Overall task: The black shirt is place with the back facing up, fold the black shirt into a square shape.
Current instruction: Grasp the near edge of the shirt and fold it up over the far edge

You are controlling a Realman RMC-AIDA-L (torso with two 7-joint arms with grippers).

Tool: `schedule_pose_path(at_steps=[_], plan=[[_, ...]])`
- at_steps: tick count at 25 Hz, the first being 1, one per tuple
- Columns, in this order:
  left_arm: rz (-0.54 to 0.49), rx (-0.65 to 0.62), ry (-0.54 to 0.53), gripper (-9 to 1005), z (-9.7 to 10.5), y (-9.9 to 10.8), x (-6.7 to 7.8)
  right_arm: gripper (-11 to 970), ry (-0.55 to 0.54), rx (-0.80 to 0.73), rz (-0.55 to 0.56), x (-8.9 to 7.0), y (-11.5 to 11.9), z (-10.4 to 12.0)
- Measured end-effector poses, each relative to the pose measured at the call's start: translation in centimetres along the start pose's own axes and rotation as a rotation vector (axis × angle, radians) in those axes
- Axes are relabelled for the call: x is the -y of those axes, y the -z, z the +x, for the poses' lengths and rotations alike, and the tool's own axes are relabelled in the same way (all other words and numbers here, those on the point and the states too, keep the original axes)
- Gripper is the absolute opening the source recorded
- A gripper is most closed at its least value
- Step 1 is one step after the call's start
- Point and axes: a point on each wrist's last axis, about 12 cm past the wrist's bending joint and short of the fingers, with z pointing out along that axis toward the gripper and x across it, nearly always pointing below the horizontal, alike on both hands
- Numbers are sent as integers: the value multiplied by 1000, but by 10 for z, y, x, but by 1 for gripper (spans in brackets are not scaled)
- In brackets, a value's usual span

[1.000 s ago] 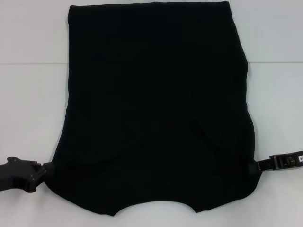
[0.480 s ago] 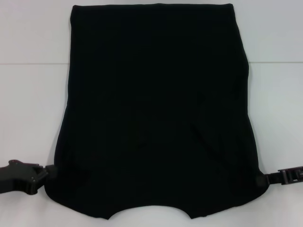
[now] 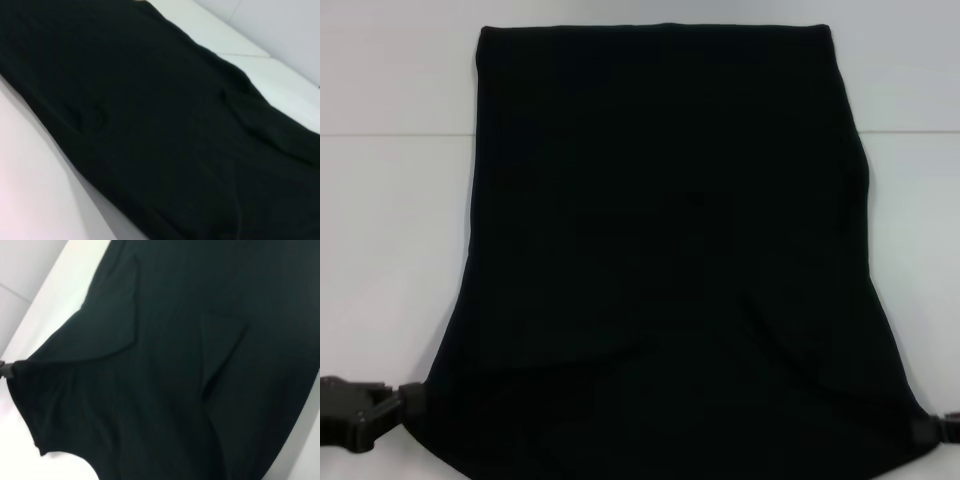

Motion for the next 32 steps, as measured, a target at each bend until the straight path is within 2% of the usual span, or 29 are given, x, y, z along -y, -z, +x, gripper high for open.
schedule_pose_path(at_steps=[5, 10, 15, 20, 23, 26, 28, 29, 32], plan=[[35, 17, 42, 15, 14, 14, 8, 65, 27, -16, -34, 0, 14, 25], [88, -3, 70, 16, 26, 19, 18, 65, 35, -28, -64, -2, 21, 43], [136, -13, 91, 16, 34, 22, 27, 64, 36, -35, -79, -3, 25, 54], [144, -14, 91, 17, 33, 20, 28, 64, 37, -40, -92, -4, 24, 58], [146, -2, 77, 17, 24, 17, 24, 64, 54, -17, -95, -4, 24, 50], [133, 18, 62, 18, 3, 10, 14, 64, 85, 42, -89, -5, 25, 27], [117, 32, 44, 18, -25, -3, 2, 64, 99, 81, -72, -3, 24, 12], [114, 33, 44, 18, -27, -4, 1, 64, 106, 107, -58, -2, 24, 2], [94, 57, 12, 19, -66, -29, -13, 65, 122, 185, 1, 2, 22, -26]])
